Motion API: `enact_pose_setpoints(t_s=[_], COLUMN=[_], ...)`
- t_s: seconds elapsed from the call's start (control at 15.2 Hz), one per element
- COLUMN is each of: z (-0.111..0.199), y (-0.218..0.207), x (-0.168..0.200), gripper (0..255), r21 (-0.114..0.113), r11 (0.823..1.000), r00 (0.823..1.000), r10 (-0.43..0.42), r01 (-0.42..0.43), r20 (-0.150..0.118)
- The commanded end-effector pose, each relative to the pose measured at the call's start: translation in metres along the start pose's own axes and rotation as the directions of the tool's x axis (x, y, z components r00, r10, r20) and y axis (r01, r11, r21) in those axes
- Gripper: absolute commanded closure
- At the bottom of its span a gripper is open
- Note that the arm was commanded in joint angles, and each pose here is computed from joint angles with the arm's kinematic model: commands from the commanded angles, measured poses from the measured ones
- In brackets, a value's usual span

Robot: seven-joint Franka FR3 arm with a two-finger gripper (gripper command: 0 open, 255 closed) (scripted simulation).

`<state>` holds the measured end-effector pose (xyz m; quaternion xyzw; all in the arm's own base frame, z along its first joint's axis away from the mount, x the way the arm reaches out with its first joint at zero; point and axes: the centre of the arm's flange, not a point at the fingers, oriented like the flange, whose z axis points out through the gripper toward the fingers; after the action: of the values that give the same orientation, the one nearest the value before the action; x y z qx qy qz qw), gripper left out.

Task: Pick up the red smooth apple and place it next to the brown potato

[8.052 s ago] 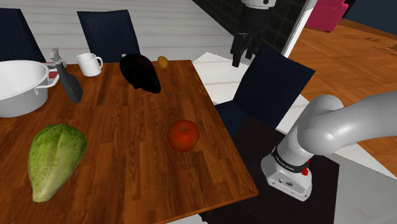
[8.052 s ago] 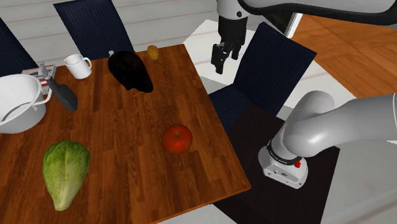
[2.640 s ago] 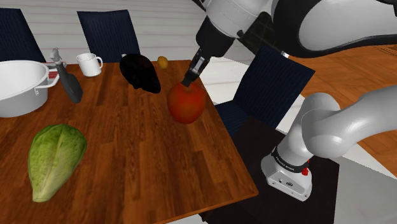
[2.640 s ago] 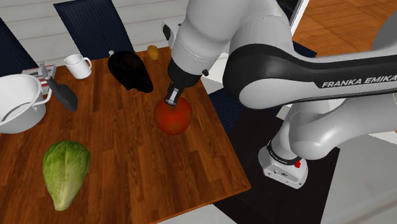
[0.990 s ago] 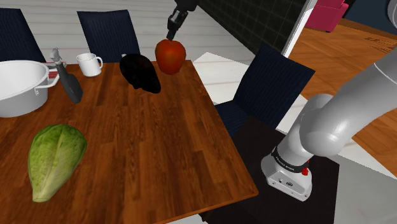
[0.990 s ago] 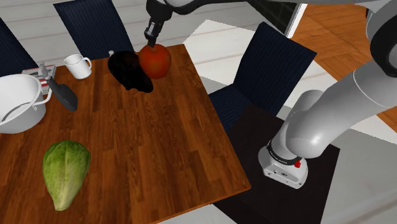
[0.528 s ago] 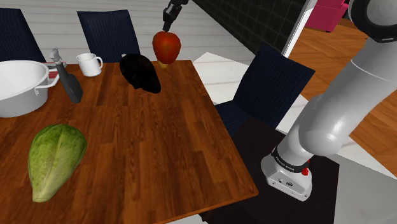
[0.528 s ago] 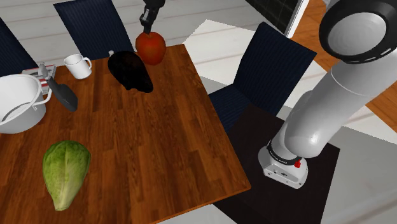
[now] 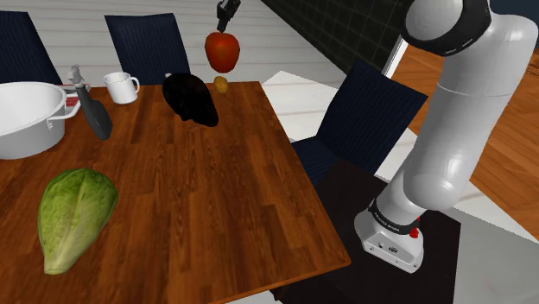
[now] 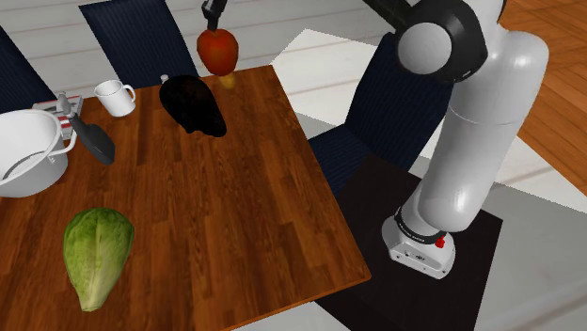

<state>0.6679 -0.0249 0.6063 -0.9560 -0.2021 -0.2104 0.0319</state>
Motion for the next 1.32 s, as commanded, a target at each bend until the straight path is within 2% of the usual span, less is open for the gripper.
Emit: enact_pose_setpoints(t_s=[0.0,0.2,1.25], z=[0.005,0.015,0.091], y=[0.024,0.057,0.055], x=[0.014,0.033,-0.002], gripper=[255,255,255], r21=[0.0,0.0,0.0], r11=[1.0,1.0,1.0], r00=[1.0,1.0,1.0], r10=[-0.002,-0.002,-0.002], r01=[0.002,0.002,0.002], r20=[-0.001,-0.001,-0.001])
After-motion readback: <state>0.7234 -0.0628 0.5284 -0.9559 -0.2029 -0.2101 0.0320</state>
